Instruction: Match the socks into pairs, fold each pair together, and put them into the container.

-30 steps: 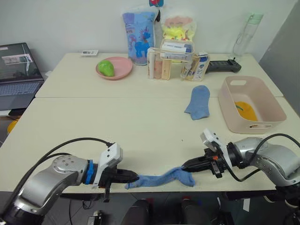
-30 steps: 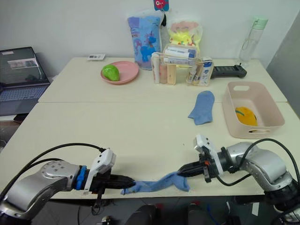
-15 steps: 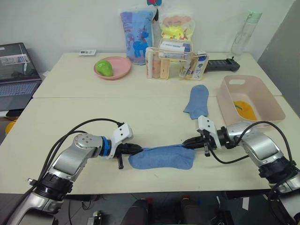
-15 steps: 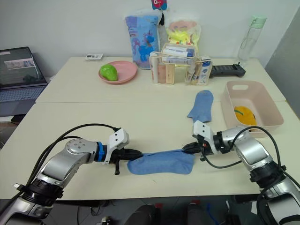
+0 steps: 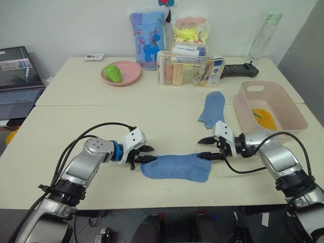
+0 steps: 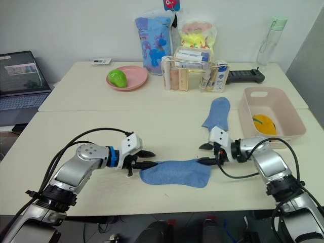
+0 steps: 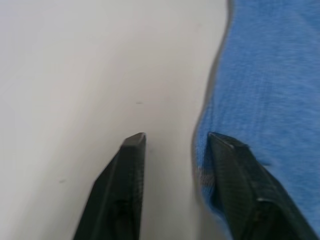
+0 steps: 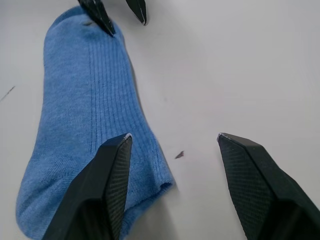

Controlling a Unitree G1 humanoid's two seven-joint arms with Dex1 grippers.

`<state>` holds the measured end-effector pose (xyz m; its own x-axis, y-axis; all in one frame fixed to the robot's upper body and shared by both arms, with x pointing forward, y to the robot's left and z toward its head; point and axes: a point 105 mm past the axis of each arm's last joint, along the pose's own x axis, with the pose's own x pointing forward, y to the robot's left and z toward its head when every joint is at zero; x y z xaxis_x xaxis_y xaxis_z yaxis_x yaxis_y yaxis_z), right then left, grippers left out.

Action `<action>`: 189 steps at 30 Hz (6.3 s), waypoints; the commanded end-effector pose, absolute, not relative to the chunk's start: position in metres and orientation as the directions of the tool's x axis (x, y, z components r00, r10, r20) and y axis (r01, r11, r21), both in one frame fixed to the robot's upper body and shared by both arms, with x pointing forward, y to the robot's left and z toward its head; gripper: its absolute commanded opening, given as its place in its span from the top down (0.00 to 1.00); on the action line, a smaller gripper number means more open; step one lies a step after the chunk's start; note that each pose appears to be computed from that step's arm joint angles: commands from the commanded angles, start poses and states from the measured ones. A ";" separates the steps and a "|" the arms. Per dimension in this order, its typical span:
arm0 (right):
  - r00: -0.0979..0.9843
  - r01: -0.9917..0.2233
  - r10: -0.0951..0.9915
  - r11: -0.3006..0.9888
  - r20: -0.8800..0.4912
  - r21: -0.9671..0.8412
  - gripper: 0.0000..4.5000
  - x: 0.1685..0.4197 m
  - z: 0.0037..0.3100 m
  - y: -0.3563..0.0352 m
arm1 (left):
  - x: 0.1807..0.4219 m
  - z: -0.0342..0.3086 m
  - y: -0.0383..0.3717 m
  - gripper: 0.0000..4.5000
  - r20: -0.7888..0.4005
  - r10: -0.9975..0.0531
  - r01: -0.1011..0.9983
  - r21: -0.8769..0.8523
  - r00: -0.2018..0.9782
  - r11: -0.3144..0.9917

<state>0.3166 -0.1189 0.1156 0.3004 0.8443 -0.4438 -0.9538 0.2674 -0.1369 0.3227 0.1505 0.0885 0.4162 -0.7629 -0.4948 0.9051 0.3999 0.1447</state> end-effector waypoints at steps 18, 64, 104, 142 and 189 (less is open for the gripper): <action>0.335 -0.923 0.840 0.203 -0.426 -0.326 1.00 0.282 0.083 -0.086 | 0.281 0.074 0.122 0.99 -0.383 -0.795 0.881 0.258 0.470 0.397; 0.882 -0.470 0.435 0.791 -0.181 -0.391 0.57 0.309 0.116 -0.188 | 0.313 0.099 0.239 0.58 -0.079 -0.343 0.351 0.140 0.936 0.926; 0.803 -0.583 0.453 0.735 -0.388 -0.346 0.45 0.412 0.104 -0.139 | 0.293 0.183 0.118 0.00 -0.012 -0.813 0.796 0.212 0.582 0.567; 0.100 -0.955 0.864 -0.056 -0.493 -0.291 0.99 0.273 0.151 -0.059 | 0.401 0.157 0.092 0.00 -0.118 -0.738 0.739 0.250 0.664 0.625; 0.354 -0.831 0.786 0.015 -0.507 -0.556 0.95 0.367 0.125 -0.110 | 0.381 0.103 0.128 1.00 -0.040 -0.231 0.227 -0.082 0.972 0.970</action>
